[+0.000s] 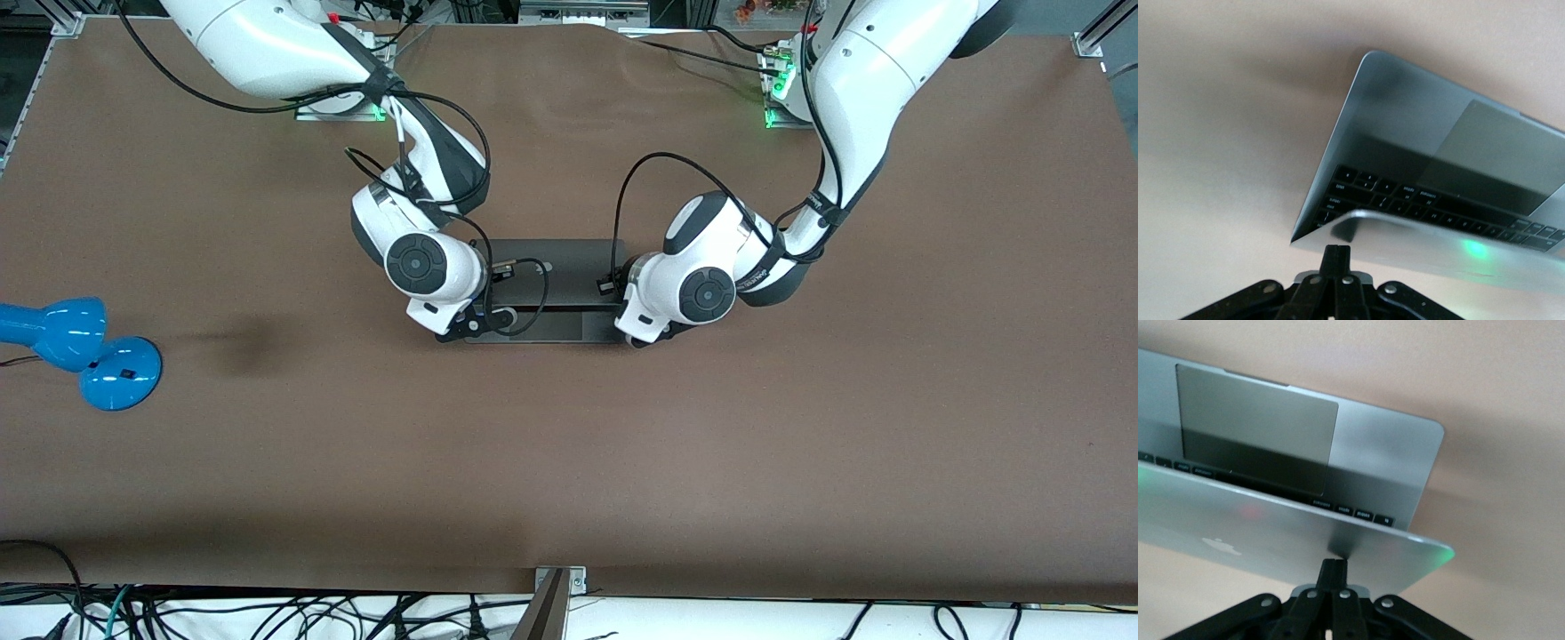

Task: Close laptop with both arms from behind
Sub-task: 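Press the screen down onto the keyboard with both grippers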

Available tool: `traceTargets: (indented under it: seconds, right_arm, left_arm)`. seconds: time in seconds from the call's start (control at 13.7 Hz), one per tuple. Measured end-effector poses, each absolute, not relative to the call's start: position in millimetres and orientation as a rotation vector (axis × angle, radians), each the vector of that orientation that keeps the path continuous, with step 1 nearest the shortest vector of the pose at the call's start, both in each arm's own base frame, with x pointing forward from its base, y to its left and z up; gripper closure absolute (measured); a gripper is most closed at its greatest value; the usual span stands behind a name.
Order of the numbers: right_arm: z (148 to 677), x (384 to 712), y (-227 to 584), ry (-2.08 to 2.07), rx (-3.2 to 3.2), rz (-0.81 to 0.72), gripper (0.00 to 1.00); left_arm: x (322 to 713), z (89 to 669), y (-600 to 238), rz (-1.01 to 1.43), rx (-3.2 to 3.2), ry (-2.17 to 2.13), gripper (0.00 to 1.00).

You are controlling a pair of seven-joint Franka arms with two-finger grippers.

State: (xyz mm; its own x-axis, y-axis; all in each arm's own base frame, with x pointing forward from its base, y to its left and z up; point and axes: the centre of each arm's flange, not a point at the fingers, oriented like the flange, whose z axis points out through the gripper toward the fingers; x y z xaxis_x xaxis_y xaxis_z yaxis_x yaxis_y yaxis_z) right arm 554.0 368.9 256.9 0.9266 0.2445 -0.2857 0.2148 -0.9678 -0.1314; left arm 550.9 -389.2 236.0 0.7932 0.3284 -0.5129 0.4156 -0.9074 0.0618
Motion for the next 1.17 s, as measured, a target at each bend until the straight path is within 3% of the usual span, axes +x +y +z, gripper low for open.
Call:
traceTargets:
  seconds: [0.73,1.17]
  right_arm:
    - [213.9,568.4,364.3,-0.379,-3.012,0.436,0.99]
    - [187.5,570.9,365.1,-0.411,-3.022,0.397,0.99]
  left_arm:
    - [561.1,178.4,-390.1,-0.714,2.862,0.625,0.99]
    - [565.6,174.6,-390.4,-0.701,2.851,0.634,0.97]
